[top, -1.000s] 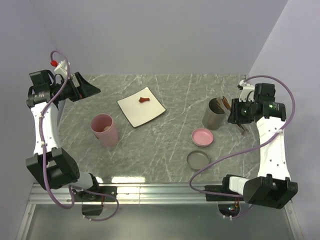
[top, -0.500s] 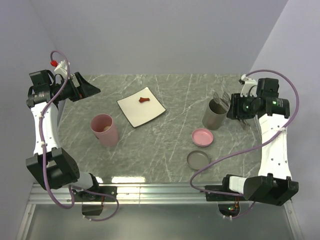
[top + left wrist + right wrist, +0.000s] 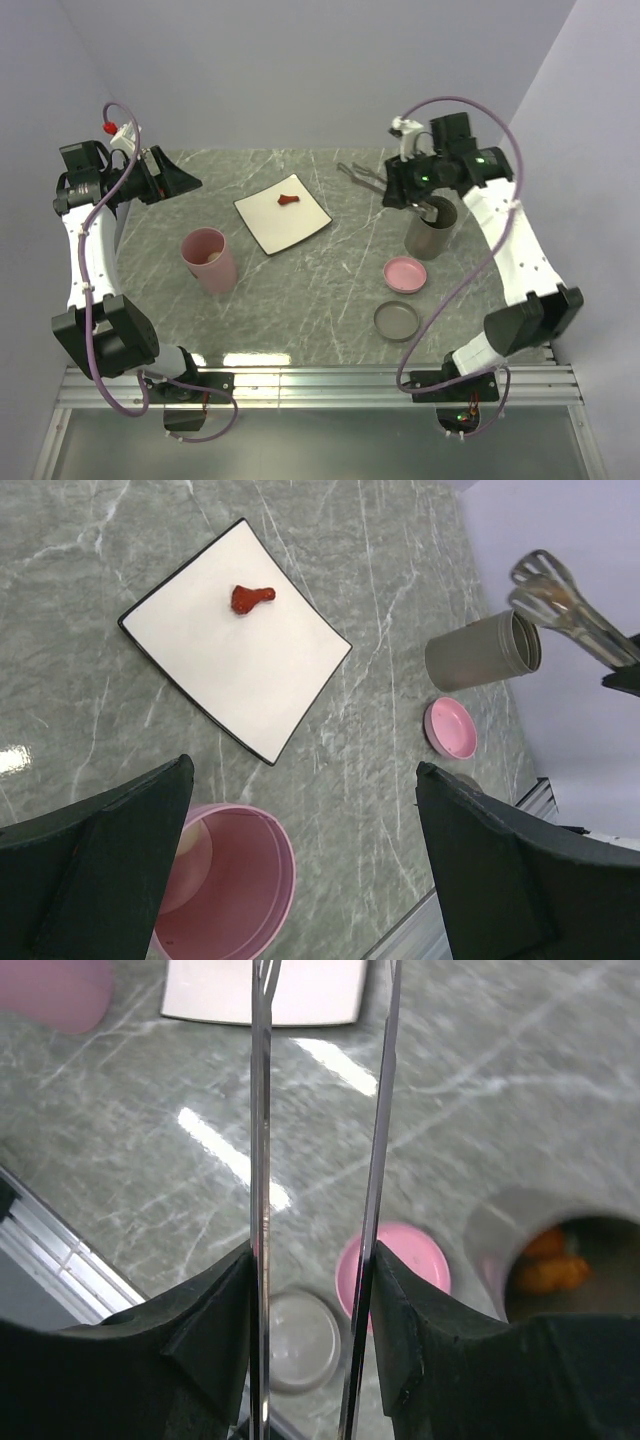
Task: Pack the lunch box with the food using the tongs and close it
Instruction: Pick up the fake food from the plate.
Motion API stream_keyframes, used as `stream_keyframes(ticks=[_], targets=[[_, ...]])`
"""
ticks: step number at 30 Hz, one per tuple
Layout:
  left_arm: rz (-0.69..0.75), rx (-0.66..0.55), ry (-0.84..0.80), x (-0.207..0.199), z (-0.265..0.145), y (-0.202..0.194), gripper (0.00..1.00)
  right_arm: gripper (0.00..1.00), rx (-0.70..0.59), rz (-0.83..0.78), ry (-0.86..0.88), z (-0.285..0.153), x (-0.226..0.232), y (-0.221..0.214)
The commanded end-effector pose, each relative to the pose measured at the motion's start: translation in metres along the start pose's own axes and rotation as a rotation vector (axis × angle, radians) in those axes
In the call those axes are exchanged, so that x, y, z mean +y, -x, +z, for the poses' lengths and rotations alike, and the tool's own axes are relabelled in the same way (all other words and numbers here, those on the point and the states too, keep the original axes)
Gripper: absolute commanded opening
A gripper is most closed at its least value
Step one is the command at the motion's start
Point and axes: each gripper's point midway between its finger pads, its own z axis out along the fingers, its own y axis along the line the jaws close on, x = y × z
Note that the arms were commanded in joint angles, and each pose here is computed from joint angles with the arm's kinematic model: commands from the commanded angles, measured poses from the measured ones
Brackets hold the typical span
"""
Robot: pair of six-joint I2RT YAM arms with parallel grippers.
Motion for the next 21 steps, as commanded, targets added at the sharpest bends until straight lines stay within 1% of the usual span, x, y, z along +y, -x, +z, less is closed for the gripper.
stream_keyframes(ticks=[1,3,4,6,7,9,10,12,13,17,21], targets=[[0.058,-0.016,-0.031,-0.012,-0.006,0.010,0.99,0.52,-0.049,-0.092,0.076,0.031,0.023,0.030],[0.055,-0.011,-0.030,-0.012,-0.005,0.009,0.99,0.52,-0.061,-0.131,0.091,0.047,0.029,0.039],[0.055,-0.011,-0.027,-0.011,-0.005,0.009,0.99,0.52,-0.034,-0.149,0.112,0.065,0.036,0.037],[0.055,-0.008,-0.028,-0.010,-0.005,0.009,0.99,0.52,-0.042,-0.190,0.123,0.081,0.042,0.046],[0.052,-0.008,-0.026,-0.009,-0.004,0.009,0.99,0.52,-0.016,-0.200,0.133,0.098,0.044,0.043],[0.050,-0.005,-0.025,-0.008,-0.003,0.008,0.99,0.52,-0.033,-0.223,0.136,0.112,0.047,0.054],[0.048,-0.003,-0.024,-0.007,-0.003,0.008,0.99,0.52,-0.006,-0.230,0.148,0.129,0.050,0.050],[0.041,0.003,-0.024,-0.004,-0.001,0.006,0.99,0.52,-0.014,-0.257,0.141,0.141,0.051,0.057],[0.044,0.002,-0.024,-0.004,-0.001,0.007,0.99,0.51,0.002,-0.272,0.144,0.157,0.053,0.055],[0.034,0.010,-0.018,0.000,0.000,0.004,0.99,0.52,0.009,-0.312,0.146,0.184,0.057,0.059],[0.037,0.018,-0.009,0.003,0.002,0.002,0.99,0.52,0.030,-0.342,0.126,0.209,0.051,0.054]])
